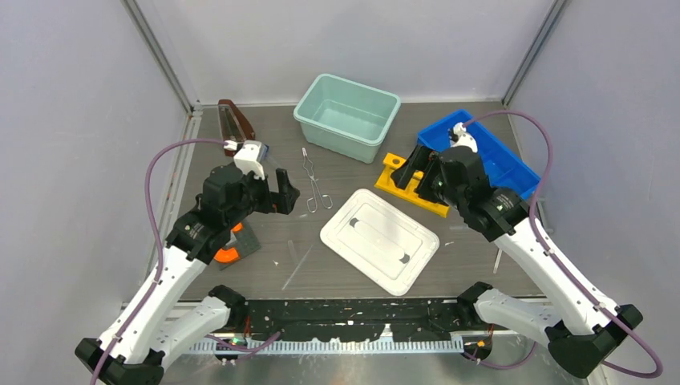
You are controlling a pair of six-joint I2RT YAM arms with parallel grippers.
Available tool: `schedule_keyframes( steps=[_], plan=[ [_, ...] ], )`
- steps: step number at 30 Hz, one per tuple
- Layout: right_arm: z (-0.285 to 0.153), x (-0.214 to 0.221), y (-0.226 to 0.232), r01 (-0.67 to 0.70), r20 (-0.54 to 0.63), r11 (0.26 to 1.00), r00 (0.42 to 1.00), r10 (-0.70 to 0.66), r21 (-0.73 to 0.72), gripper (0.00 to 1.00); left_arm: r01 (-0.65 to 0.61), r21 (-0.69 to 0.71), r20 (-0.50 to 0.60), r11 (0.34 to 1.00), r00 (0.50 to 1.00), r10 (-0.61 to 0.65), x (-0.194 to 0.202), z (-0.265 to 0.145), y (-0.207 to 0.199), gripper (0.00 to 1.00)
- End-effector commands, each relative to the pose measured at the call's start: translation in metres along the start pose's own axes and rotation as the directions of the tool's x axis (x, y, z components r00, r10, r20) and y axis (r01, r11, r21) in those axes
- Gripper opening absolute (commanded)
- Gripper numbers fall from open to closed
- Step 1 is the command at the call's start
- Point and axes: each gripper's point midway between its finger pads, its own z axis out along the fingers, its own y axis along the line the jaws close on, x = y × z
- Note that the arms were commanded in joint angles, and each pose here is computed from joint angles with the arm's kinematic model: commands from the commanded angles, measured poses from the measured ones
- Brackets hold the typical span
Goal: Organize the chemistry lab equipment
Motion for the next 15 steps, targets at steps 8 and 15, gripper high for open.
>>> schedule_keyframes(
  steps=[8, 15],
  plan=[
    [-0.021, -0.024, 0.008, -0.033, 0.085, 0.999, 0.996, 0.035, -0.022, 1.00, -0.015, 0.023, 0.067, 1.000, 0.998, 0.013, -0.017, -0.008, -0.005, 1.00],
    [-0.019, -0.016, -0.003, -0.052, 0.066, 0.998, 0.997, 0.051, 0.020, 0.99, -0.014, 0.023, 0.080, 1.000, 0.997, 0.012, -0.019, -0.012, -0.005, 1.00]
  ],
)
